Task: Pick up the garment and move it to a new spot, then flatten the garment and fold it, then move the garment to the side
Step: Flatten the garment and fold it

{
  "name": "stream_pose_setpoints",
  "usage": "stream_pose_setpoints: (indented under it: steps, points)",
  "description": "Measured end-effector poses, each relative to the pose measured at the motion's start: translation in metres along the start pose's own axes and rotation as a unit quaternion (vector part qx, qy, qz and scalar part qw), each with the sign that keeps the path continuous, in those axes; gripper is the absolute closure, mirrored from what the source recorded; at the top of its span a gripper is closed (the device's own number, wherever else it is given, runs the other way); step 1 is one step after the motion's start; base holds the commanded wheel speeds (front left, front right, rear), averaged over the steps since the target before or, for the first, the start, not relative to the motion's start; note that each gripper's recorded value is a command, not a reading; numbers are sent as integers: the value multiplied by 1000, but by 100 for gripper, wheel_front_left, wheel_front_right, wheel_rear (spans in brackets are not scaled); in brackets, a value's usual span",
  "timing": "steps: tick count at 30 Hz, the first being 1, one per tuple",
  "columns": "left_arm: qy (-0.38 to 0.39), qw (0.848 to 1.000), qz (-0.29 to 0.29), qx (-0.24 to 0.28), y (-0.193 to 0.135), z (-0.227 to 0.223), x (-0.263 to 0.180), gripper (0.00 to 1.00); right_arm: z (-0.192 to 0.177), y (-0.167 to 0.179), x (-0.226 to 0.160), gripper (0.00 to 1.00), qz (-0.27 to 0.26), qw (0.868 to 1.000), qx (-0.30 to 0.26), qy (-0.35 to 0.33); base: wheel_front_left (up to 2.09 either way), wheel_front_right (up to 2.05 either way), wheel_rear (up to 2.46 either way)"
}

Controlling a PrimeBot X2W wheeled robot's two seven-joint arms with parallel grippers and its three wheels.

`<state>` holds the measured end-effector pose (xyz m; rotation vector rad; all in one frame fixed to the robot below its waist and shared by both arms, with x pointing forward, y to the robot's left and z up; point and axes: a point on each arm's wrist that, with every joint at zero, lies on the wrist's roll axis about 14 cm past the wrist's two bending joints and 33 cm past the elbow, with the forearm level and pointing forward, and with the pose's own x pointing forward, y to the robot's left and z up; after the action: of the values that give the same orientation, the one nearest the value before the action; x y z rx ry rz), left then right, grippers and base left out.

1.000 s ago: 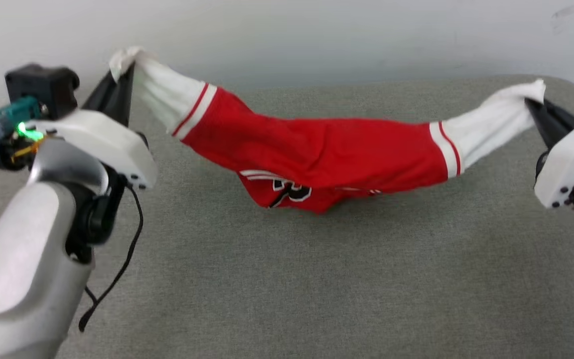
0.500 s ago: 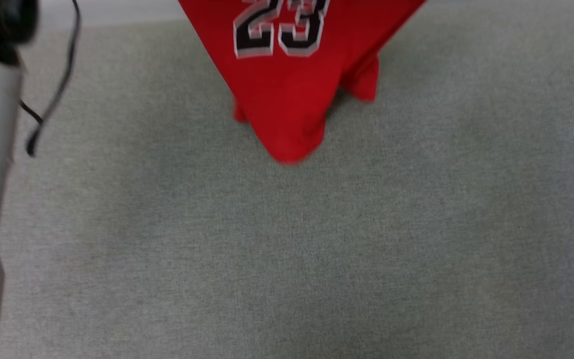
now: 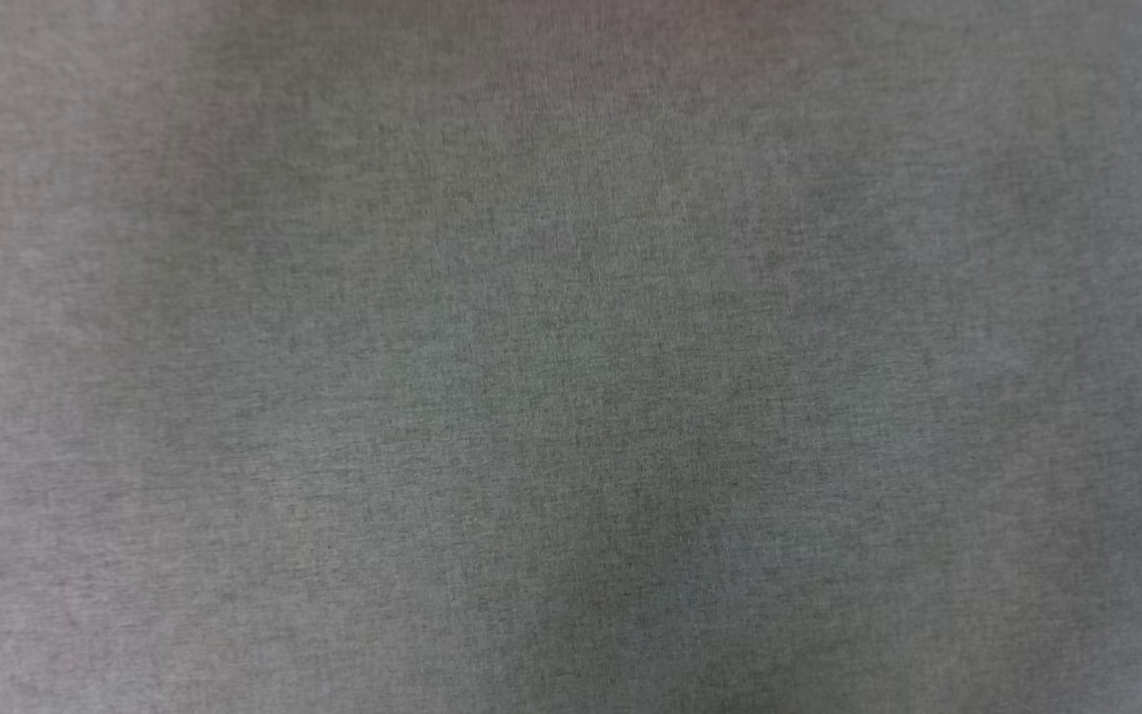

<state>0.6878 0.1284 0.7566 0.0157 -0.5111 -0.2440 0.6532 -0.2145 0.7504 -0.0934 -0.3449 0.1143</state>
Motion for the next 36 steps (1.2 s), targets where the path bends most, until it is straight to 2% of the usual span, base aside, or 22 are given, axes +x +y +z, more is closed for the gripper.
stream_pose_setpoints:
  steps: [3, 10, 15, 16, 17, 23, 27, 36]
  points:
    - [13, 1000, 3, -6, 2, -25, 2, 100, -14, 6, 10, 100, 9, 1000, -1, 3, 0, 0, 0]
    - [84, 996, 17, -22, 9, -107, -9, 100, -84, 22, 23, 100, 27, 998, 3, 63, 0, 0, 0]
    - [132, 990, 32, -37, 16, -154, -22, 100, -133, 31, 21, 100, 34, 993, 15, 114, 0, 0, 0]
    - [160, 985, 43, -48, 19, -176, -33, 100, -155, 40, 15, 100, 38, 989, 25, 138, 0, 0, 0]
    - [170, 983, 45, -51, 20, -182, -39, 100, -161, 43, 11, 100, 40, 988, 28, 146, 0, 0, 0]
    - [210, 973, 59, -75, 19, -201, -77, 100, -191, 50, -26, 100, 39, 979, 54, 190, 0, 0, 0]
    - [227, 967, 78, -90, 23, -198, -112, 100, -200, 56, -63, 100, 39, 974, 74, 213, 0, 0, 0]
    - [250, 956, 113, -105, 27, -164, -205, 100, -186, 55, -161, 100, 41, 965, 106, 237, 0, 0, 0]
